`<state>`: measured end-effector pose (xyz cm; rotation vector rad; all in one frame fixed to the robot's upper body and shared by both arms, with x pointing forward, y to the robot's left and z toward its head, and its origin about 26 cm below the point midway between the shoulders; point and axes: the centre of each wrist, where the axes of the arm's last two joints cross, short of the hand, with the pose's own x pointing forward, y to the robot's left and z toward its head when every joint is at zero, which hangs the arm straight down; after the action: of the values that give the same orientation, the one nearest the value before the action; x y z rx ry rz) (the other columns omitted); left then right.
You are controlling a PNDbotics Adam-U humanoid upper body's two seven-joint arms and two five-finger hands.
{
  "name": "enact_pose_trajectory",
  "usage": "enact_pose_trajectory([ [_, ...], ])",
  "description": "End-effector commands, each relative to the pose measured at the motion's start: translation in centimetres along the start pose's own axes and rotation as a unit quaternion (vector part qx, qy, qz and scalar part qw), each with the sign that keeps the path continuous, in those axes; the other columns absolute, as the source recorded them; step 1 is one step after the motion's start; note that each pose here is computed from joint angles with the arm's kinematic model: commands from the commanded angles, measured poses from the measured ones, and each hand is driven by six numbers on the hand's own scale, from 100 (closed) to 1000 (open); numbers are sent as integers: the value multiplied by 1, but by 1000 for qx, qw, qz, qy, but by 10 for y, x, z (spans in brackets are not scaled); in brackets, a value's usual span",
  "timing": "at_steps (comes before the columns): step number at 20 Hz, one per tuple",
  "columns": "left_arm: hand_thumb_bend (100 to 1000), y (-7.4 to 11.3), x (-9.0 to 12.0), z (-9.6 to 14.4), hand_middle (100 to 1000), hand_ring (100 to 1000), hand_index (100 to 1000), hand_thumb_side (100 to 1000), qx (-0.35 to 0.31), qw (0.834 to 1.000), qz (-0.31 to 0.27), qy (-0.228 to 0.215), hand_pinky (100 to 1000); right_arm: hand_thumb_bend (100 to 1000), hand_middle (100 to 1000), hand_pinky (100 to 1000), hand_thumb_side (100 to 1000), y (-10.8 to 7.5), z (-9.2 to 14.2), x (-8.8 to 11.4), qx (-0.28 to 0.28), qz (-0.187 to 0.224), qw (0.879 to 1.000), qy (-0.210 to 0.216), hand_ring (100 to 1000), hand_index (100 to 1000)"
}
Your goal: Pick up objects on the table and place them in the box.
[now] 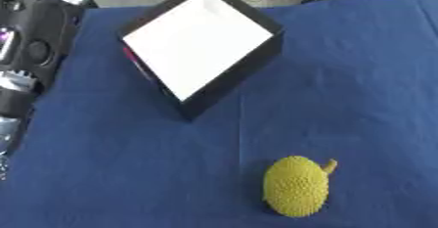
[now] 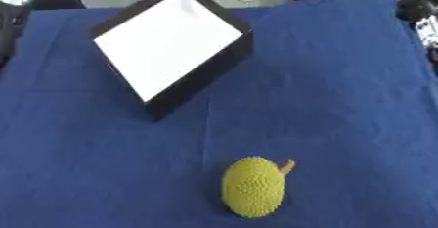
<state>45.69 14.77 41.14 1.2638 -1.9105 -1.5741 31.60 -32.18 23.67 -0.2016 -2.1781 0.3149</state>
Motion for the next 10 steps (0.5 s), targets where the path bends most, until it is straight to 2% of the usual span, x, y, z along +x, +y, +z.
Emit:
enact_pose_trajectory([
  [1, 645, -2, -6, -5, 565, 676, 558, 100, 13, 998, -33, 44, 768, 100, 783, 1000, 576, 0, -6, 11, 14, 5, 1000, -18, 869, 888],
  [8, 693, -45, -1, -13, 593, 690, 606, 100, -19, 997, -43, 59, 778, 100, 783, 1000, 579, 8, -11, 14, 34, -3, 999, -23, 868, 888],
  [10, 730, -57, 1, -14, 612, 699, 623, 100, -32, 997, -41, 59, 783, 100, 783, 1000, 583, 10, -12, 15, 39, -4, 999, -23, 868, 888],
])
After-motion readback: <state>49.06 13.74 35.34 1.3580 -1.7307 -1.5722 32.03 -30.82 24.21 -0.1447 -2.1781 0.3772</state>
